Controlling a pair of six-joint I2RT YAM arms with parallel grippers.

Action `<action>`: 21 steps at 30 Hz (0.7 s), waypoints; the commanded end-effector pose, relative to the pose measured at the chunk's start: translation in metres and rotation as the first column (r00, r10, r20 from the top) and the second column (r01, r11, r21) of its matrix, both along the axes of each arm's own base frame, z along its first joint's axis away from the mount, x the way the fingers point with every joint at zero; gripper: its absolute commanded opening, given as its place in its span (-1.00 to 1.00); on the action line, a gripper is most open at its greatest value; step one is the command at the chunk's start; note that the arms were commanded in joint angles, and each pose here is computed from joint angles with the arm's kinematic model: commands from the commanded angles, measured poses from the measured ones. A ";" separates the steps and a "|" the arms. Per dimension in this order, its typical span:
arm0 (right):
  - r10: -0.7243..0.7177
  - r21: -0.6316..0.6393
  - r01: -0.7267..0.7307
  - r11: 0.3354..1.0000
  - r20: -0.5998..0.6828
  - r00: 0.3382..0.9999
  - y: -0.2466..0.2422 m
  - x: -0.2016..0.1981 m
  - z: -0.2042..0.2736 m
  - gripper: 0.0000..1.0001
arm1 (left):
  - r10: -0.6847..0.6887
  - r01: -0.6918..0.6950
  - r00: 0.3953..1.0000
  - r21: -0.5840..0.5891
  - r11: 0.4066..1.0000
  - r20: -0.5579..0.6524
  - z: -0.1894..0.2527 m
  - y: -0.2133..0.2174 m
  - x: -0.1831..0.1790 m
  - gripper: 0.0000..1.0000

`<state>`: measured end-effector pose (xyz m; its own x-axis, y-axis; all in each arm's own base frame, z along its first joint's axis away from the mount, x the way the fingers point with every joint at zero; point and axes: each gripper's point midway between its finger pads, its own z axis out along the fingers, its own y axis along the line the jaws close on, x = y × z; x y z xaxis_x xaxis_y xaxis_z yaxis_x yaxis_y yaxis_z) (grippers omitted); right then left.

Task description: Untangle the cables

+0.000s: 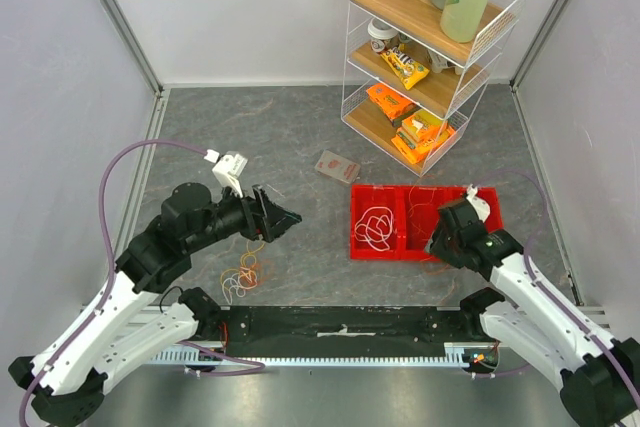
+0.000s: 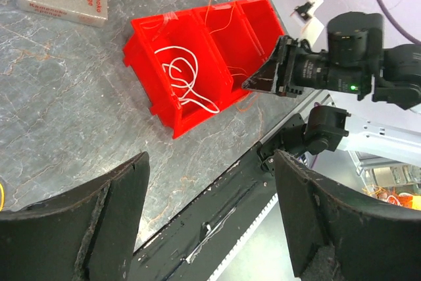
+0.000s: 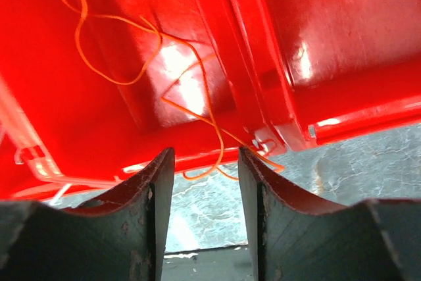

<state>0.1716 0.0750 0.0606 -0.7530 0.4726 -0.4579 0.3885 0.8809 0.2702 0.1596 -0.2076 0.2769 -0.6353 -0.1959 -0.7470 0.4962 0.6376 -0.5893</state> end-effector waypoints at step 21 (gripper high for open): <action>0.019 -0.041 -0.012 0.999 0.169 0.985 0.009 0.058 0.018 -0.97 | -0.017 0.018 1.000 -0.040 0.999 0.022 0.009 -0.005 0.000 0.63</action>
<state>0.2043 0.0840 0.0587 -0.7249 0.4541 -0.5180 0.3523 0.8906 0.2878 0.1605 -0.2084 0.2786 -0.6306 -0.1998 -0.7499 0.5002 0.6342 -0.5896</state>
